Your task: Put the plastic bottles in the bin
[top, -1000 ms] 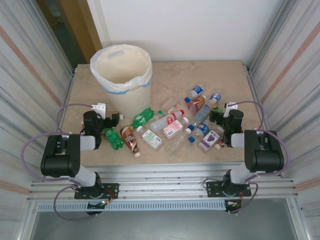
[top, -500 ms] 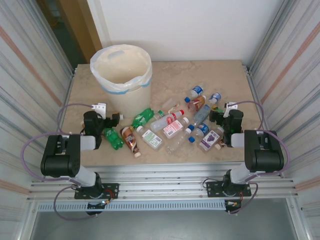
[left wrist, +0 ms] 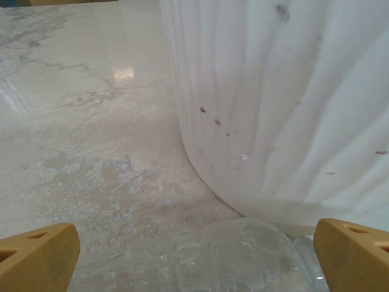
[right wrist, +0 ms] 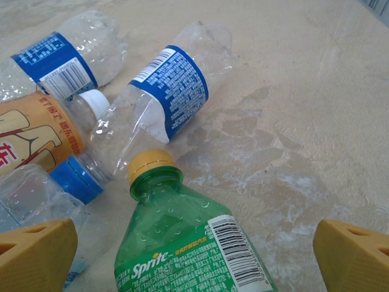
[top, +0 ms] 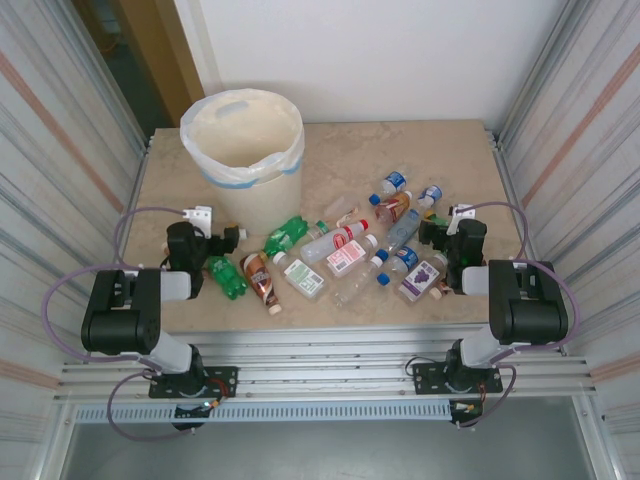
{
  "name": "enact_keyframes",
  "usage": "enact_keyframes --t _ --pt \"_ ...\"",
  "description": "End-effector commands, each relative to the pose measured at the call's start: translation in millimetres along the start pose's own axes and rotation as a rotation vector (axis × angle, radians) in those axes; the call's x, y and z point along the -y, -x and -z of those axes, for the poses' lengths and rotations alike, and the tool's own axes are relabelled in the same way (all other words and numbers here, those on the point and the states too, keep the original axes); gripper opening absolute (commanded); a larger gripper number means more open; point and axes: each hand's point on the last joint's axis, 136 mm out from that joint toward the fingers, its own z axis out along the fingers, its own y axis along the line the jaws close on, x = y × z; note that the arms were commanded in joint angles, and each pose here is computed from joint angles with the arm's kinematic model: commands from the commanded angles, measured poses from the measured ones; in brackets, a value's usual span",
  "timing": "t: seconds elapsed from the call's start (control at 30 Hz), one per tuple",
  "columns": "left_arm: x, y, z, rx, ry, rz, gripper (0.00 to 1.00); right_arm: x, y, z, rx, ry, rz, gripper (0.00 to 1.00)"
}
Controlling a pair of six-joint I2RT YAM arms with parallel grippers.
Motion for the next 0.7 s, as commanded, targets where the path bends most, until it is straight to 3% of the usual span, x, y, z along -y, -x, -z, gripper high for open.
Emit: enact_keyframes --t 0.0,0.33,0.57,0.67 --pt "-12.5 13.4 5.0 0.031 0.04 0.044 0.99 3.6 14.7 -0.6 0.013 -0.016 -0.017 0.98" --pt "-33.5 56.5 44.4 0.021 0.169 0.119 0.99 16.4 57.4 24.0 0.019 -0.098 -0.051 0.98" --pt "-54.4 61.6 105.1 -0.024 0.341 0.339 0.99 25.0 84.9 67.4 0.03 -0.152 -0.071 0.98" --pt "-50.6 55.0 126.4 -0.049 0.347 0.418 0.99 26.5 91.4 86.4 0.018 -0.165 -0.112 0.98"
